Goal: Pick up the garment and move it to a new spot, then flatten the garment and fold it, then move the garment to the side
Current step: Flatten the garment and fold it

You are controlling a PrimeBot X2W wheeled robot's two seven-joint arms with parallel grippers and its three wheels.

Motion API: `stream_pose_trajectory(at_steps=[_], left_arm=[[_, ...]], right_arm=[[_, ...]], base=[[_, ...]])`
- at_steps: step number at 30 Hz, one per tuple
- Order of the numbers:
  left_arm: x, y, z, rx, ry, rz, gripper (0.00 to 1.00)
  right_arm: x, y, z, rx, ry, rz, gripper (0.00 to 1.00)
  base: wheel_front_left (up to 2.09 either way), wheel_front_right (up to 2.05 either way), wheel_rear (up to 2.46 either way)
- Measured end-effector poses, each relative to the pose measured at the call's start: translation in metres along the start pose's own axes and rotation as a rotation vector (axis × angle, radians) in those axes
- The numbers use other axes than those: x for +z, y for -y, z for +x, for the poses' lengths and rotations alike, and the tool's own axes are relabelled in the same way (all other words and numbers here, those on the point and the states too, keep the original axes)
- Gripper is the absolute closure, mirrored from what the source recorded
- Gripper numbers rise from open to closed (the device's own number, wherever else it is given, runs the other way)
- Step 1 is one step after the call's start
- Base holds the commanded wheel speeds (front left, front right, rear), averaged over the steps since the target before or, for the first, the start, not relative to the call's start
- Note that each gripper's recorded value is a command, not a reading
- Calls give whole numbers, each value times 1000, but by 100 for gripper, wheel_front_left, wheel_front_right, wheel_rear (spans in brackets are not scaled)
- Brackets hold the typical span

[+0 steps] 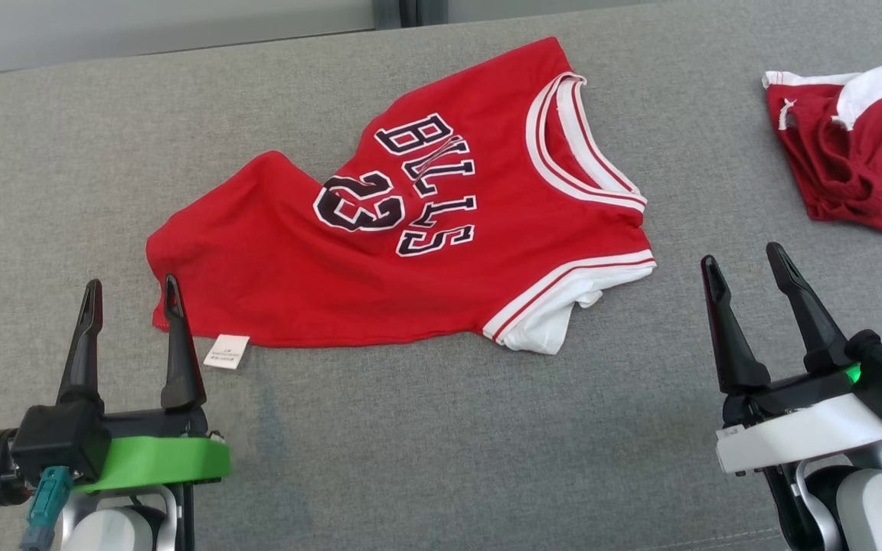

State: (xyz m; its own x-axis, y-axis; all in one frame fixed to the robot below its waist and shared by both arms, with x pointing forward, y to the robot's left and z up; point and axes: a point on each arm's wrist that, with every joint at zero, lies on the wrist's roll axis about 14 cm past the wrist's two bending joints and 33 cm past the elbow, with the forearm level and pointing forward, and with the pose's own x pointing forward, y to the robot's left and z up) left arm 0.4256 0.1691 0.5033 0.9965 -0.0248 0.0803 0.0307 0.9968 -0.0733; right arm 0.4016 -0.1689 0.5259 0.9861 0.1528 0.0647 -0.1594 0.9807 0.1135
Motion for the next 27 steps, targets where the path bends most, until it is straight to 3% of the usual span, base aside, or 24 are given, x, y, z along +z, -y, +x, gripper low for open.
stream_pose_trajectory(at_steps=[14, 21, 27], left_arm=[[4, 4, -5, -10, 5, 1, 0], [2, 5, 3, -11, 5, 5, 0], [-3, 1, 12, 3, 3, 8, 0]], right_arm=[[-2, 2, -2, -3, -17, -3, 0], [-55, -8, 0, 47, -188, 33, 0], [-110, -38, 4, 128, -333, 105, 0]], base=[[0, 0, 0], [0, 0, 0], [0, 0, 0]])
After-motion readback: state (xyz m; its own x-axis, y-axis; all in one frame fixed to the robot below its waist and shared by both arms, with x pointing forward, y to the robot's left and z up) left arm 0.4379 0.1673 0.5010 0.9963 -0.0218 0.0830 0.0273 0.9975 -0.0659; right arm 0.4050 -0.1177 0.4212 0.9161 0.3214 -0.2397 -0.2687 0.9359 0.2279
